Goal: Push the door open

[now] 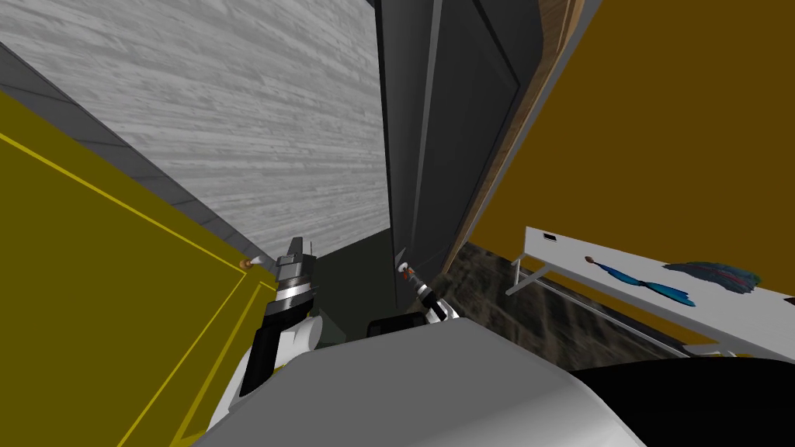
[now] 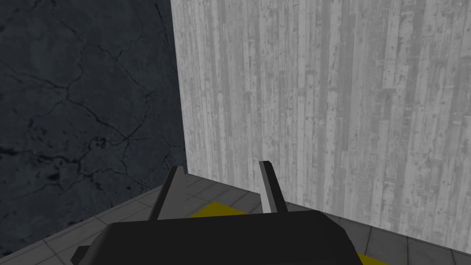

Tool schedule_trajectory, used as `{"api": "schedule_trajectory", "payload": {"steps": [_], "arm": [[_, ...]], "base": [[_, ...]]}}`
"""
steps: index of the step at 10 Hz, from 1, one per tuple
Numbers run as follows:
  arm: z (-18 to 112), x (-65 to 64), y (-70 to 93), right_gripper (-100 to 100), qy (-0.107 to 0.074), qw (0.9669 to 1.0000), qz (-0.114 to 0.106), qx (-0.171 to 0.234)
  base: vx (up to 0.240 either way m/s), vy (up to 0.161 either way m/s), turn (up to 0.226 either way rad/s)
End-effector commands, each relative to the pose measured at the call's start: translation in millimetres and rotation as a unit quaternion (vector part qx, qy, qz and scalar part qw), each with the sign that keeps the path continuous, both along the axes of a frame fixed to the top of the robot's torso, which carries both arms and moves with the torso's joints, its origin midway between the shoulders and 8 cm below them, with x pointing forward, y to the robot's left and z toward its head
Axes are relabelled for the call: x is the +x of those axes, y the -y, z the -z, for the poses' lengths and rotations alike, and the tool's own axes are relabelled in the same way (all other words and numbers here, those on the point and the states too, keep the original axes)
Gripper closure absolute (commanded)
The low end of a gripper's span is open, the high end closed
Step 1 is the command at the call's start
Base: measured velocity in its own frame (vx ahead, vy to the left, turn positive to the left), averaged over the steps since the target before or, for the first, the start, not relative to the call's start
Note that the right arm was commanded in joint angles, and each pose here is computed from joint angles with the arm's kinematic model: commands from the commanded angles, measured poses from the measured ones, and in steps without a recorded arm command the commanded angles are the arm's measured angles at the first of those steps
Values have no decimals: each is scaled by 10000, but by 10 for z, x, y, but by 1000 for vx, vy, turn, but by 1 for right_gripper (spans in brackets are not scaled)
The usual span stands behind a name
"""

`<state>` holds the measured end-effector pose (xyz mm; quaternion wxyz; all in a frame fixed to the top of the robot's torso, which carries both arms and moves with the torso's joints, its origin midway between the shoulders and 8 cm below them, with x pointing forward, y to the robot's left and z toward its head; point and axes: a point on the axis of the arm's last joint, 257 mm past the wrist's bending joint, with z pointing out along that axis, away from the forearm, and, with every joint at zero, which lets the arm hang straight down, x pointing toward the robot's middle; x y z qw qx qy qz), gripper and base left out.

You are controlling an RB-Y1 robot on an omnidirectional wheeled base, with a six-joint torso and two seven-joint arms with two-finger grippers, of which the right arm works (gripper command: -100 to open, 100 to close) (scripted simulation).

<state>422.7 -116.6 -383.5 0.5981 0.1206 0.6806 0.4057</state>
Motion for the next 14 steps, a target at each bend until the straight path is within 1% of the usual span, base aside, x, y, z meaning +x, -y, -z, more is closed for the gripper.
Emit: {"api": "schedule_trajectory", "payload": {"steps": [1,2,3,5,6,7,8,9,10,12,14], "arm": [[-34,66,101,100,-78,9995,109,293],[-42,88,135,100,-138,9986,171,481],[-42,88,135,100,-174,9981,166,565],[-55,129,204,100,-315,9940,284,1011],[-55,129,204,100,-350,9930,278,1095],[-61,149,239,100,-420,9897,335,1326],[-61,149,239,100,-433,9892,333,1360],[-68,170,273,100,-511,9846,391,1626],[-82,136,245,-100,-372,9908,334,1256],[-69,106,235,-100,-291,9942,310,986],[-53,67,217,-100,-183,9974,277,634]], "base": [[42,17,24],[49,28,42],[37,16,8],[49,18,26],[43,14,1],[41,18,15],[37,14,5],[48,12,26],[3,1,-36],[-37,-11,-34],[-47,-13,-43]]}}
